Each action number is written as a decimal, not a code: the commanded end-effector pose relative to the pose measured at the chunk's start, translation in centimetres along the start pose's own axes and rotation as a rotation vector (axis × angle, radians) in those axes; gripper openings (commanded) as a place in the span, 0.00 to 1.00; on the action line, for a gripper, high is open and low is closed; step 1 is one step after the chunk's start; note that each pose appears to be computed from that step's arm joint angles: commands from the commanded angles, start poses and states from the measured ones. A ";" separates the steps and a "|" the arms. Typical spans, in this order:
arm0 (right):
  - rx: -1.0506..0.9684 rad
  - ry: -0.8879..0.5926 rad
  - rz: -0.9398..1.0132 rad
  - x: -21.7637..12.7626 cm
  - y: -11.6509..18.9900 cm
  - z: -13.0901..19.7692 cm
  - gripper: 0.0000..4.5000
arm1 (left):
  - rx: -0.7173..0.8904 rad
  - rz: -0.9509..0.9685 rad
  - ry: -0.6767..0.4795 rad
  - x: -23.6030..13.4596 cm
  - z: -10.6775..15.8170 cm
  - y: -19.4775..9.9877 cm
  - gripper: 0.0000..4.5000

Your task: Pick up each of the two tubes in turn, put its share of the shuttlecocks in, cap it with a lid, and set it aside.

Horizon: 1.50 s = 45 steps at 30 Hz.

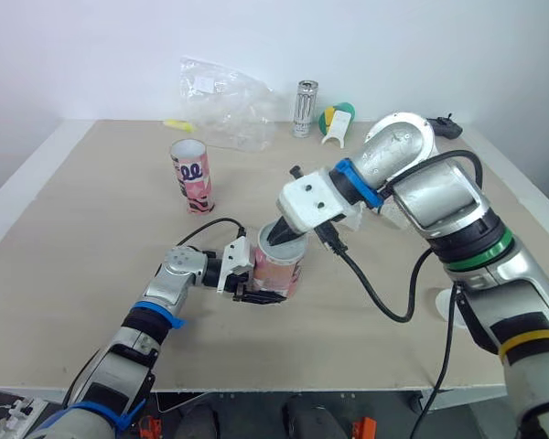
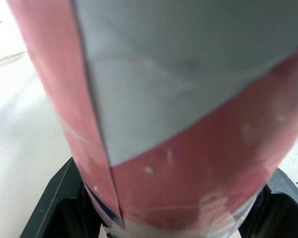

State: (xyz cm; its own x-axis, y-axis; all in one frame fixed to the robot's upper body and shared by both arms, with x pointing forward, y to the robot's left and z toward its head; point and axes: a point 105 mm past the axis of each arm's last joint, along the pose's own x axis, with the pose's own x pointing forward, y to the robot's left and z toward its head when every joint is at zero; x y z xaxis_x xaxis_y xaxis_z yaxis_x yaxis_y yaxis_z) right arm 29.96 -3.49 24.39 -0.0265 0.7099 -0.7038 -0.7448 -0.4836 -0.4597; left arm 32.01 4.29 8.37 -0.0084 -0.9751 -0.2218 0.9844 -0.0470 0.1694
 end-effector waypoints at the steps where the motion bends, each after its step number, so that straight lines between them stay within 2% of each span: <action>1: 0.073 -0.081 -0.063 -3.1 -0.4 1.0 0.27 | -0.090 -0.018 0.119 -0.3 -3.3 -1.3 0.63; 6: 0.166 -0.136 -0.146 -6.6 1.3 1.1 0.83 | -0.089 -0.029 0.116 -0.2 -3.4 -1.6 0.63; 8: 0.200 -0.163 -0.186 -7.5 2.3 1.3 0.98 | -0.093 -0.025 0.102 -0.2 -3.1 -1.4 0.63; 10: 0.227 -0.183 -0.220 -7.9 3.1 1.5 0.98 | -0.098 -0.020 0.091 -0.2 -2.9 -1.2 0.63; 14: 0.297 -0.194 -0.301 -7.7 5.1 1.6 1.00 | -0.107 -0.048 0.057 -0.5 -2.2 -1.2 0.99; 18: 0.367 -0.163 -0.361 -7.1 6.7 0.9 1.00 | -0.126 -0.109 0.068 -1.3 -2.1 -1.9 0.99; 22: 0.428 -0.148 -0.427 -7.1 7.4 0.1 1.00 | -0.076 -0.076 0.070 -2.4 -1.9 -1.7 0.99; 27: 0.476 -0.115 -0.462 -7.3 8.3 -0.6 1.00 | -0.075 -0.047 0.172 -6.0 -3.0 -1.8 0.99; 31: 0.539 -0.047 -0.468 -6.9 9.8 -2.5 1.00 | -0.099 0.051 0.192 -9.3 -2.5 -1.0 0.99; 33: 0.569 -0.020 -0.468 -6.5 10.7 -3.5 1.00 | -0.129 0.085 0.160 -10.5 -1.6 -0.9 0.99; 36: 0.584 -0.031 -0.475 -4.4 11.8 -5.0 1.00 | -0.114 0.109 0.072 -12.0 1.0 -1.6 0.99; 40: 0.653 -0.086 -0.466 -1.1 12.8 -6.4 1.00 | -0.059 0.087 -0.077 -11.8 6.0 -3.1 0.99; 42: 0.661 -0.116 -0.473 0.0 12.6 -6.7 1.00 | -0.044 0.068 -0.100 -11.6 7.6 -3.8 0.99; 45: 0.654 -0.142 -0.488 0.5 12.0 -6.7 1.00 | -0.030 0.063 -0.098 -11.7 8.6 -4.3 0.99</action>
State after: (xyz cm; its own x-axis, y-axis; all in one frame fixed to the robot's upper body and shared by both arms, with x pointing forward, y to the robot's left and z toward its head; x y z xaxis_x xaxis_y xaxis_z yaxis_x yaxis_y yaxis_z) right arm 25.05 -12.60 13.96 0.3260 0.8371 -0.4393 -0.9435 0.2588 -0.2072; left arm 26.88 13.98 17.43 0.0387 -0.9900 -0.1354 0.9908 0.0204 0.1342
